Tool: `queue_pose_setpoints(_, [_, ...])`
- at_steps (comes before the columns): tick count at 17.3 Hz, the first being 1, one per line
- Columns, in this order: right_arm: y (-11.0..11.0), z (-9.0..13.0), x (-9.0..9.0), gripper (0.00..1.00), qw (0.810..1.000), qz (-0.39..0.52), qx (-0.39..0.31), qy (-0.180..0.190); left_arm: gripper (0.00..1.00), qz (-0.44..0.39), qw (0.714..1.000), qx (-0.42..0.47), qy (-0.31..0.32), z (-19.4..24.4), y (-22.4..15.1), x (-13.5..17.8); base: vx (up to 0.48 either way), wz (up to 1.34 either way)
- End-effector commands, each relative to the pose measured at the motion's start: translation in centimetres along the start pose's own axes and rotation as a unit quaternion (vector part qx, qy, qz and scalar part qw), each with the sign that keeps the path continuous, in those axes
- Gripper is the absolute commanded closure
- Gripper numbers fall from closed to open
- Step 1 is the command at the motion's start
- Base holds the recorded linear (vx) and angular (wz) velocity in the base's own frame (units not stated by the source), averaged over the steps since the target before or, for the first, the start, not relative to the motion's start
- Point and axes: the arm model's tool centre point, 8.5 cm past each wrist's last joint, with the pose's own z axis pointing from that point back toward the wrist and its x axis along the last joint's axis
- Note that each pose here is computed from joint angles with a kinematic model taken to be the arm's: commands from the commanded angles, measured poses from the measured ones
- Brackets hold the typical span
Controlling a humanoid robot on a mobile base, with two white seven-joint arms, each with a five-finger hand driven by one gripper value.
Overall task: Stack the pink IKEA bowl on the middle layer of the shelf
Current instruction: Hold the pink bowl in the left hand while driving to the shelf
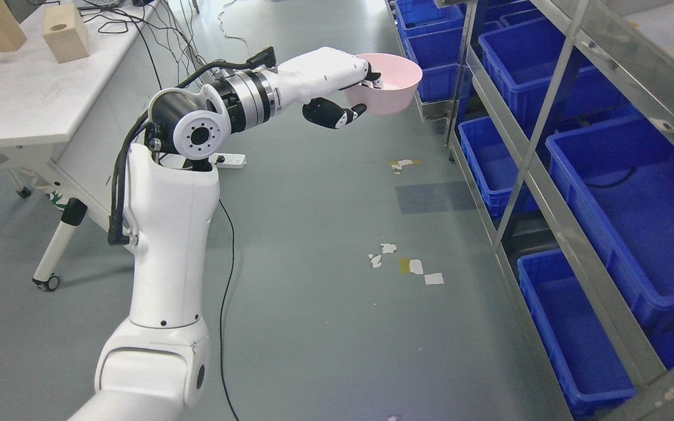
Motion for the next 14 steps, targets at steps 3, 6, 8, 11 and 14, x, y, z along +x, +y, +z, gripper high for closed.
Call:
queue_pose_setpoints(3, [-1.0,0.0,-1.0,0.0,1.0,0.001,-0.008,0.004,0.98,0.004,1.0,0.005,0.014,1.0,0.1,-1.3,0.26,0.23])
queue_pose_setpoints(6, [-1.0,0.0,-1.0,0.0,1.0,0.001,-0.008,0.004,0.98,0.013,0.999,0.026,0.017,2.1,1.3,-2.1,0.264,0.29])
queue_pose_setpoints(8, [-1.0,0.0,-1.0,0.0,1.0,0.001,-0.008,0.004,0.98,0.016,0.999,0.035,0.021,2.6,1.7,-2.5,0.271,0.22])
queue_pose_setpoints(11, [-1.0,0.0,-1.0,0.0,1.0,0.001,-0.008,0.004,0.98,0.014,0.999,0.037,0.021,2.6,1.9,-2.5,0.275,0.16])
queue_pose_setpoints(14, [-1.0,0.0,-1.0,0.0,1.0,0.001,-0.008,0.004,0.98,0.013,0.999,0.035,0.019,2.5,1.8,-2.3,0.228,0.12])
